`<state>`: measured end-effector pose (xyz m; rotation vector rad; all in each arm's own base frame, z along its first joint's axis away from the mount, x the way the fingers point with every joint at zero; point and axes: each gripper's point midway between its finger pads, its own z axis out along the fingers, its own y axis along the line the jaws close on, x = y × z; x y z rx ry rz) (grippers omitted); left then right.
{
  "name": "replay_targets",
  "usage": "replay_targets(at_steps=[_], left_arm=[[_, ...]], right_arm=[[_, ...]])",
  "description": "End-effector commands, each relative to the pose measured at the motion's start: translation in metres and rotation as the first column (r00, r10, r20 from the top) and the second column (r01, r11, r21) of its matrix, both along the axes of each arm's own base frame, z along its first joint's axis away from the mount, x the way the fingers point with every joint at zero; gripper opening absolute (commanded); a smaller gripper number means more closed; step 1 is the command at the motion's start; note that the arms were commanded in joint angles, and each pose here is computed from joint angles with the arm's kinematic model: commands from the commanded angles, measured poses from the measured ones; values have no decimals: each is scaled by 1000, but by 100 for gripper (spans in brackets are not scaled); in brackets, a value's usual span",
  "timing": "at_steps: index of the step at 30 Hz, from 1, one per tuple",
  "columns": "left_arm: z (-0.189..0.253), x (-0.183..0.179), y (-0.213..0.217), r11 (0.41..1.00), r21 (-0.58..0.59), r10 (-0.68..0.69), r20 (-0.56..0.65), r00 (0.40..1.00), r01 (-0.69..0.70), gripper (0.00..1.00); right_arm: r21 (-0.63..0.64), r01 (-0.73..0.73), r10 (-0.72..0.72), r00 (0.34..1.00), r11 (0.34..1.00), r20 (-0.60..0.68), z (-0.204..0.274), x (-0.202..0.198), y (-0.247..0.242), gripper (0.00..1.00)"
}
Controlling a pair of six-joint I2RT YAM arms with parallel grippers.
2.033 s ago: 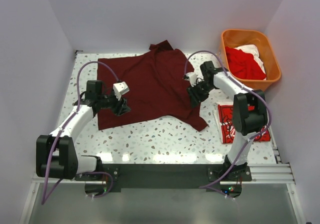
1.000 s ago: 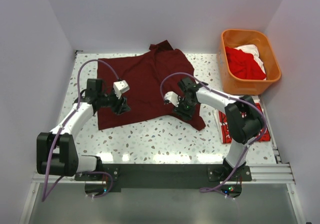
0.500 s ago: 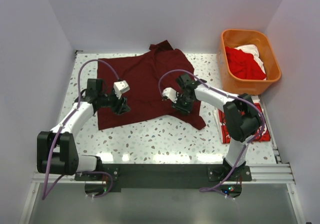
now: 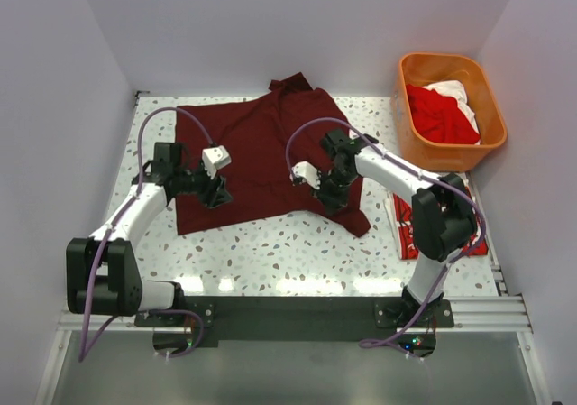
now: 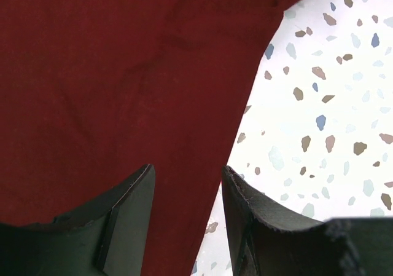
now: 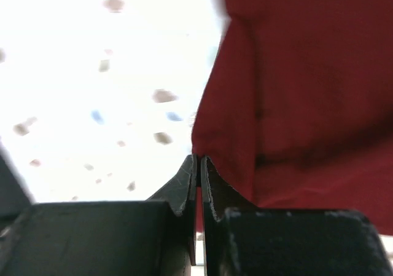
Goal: Fold and stack the t-shirts
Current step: Flatten the tshirt out
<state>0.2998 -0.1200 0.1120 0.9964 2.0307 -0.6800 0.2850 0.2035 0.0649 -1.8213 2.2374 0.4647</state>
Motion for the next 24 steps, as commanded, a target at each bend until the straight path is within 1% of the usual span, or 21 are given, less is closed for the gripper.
replay_targets(at_steps=[1, 2, 3, 4, 5, 7, 8, 10, 11, 13, 14, 15, 16, 17, 18, 19, 20, 21, 22, 23, 24], left_arm=[[21, 4, 1, 999, -11, -31, 64, 997, 32, 52], [19, 2, 2, 999, -10, -34, 55, 998, 34, 52], [18, 1, 3, 999, -7, -37, 54, 998, 37, 53], [18, -1, 4, 999, -6, -38, 52, 998, 38, 53], [16, -4, 4, 999, -6, -42, 38, 998, 43, 53], [15, -6, 7, 999, -3, -39, 35, 999, 40, 53], [12, -8, 8, 999, -4, -36, 23, 999, 37, 53], [10, -7, 16, 1000, -5, -7, 11, 1000, 7, 53], [10, -6, 18, 1000, -6, 3, 6, 1000, -3, 53], [3, -2, 26, 999, 14, 38, -20, 999, -38, 53], [-3, 1, 30, 998, 27, 61, -44, 997, -60, 53], [-6, 4, 33, 996, 42, 81, -55, 995, -78, 52], [-13, 8, 42, 990, 80, 118, -67, 991, -112, 52], [-21, 11, 46, 986, 102, 143, -95, 985, -134, 52], [-26, 14, 50, 980, 124, 167, -106, 980, -154, 52], [-31, 19, 59, 968, 169, 206, -108, 973, -187, 51], [-41, 20, 63, 961, 192, 229, -136, 964, -201, 50], [-46, 22, 67, 954, 214, 246, -147, 958, -212, 50], [-50, 26, 75, 939, 251, 275, -145, 951, -233, 50], [-61, 26, 78, 933, 272, 288, -175, 941, -235, 49], [-66, 26, 81, 927, 290, 298, -186, 936, -237, 48]], right_arm=[[207, -163, 197, 968, 965, -156, 51, -66, 22, 0], [204, -202, 247, 942, 958, -226, 54, -91, 23, 0], [214, -248, 300, 918, 945, -260, 51, -101, 25, 0], [225, -273, 332, 897, 935, -292, 51, -112, 28, 10], [247, -296, 368, 868, 923, -334, 55, -126, 33, 40], [272, -303, 387, 856, 913, -344, 55, -124, 43, 61], [278, -289, 376, 859, 916, -347, 57, -121, 47, 62], [274, -215, 307, 882, 937, -359, 63, -108, 53, 61], [299, -142, 245, 906, 944, -346, 70, -87, 52, 61], [314, -22, 150, 909, 949, -389, 76, -68, 48, 59], [300, 39, 81, 922, 953, -379, 71, -48, 36, 54], [235, 83, 7, 933, 968, -359, 62, -34, 23, 52], [202, 120, -45, 939, 972, -340, 54, -22, 9, 49], [202, 131, -78, 965, 971, -251, 48, -1, 7, 42], [121, 191, -164, 966, 974, -200, 38, 12, -8, 39], [90, 204, -187, 968, 975, -169, 28, 18, -17, 36], [73, 229, -221, 970, 971, -104, 20, 34, -19, 31], [18, 244, -242, 968, 970, -64, 11, 42, -28, 29], [-5, 252, -252, 967, 968, -41, 6, 49, -33, 27], [-28, 270, -270, 962, 963, -27, -4, 55, -35, 24], [-49, 276, -277, 961, 960, -10, -10, 59, -39, 24]])
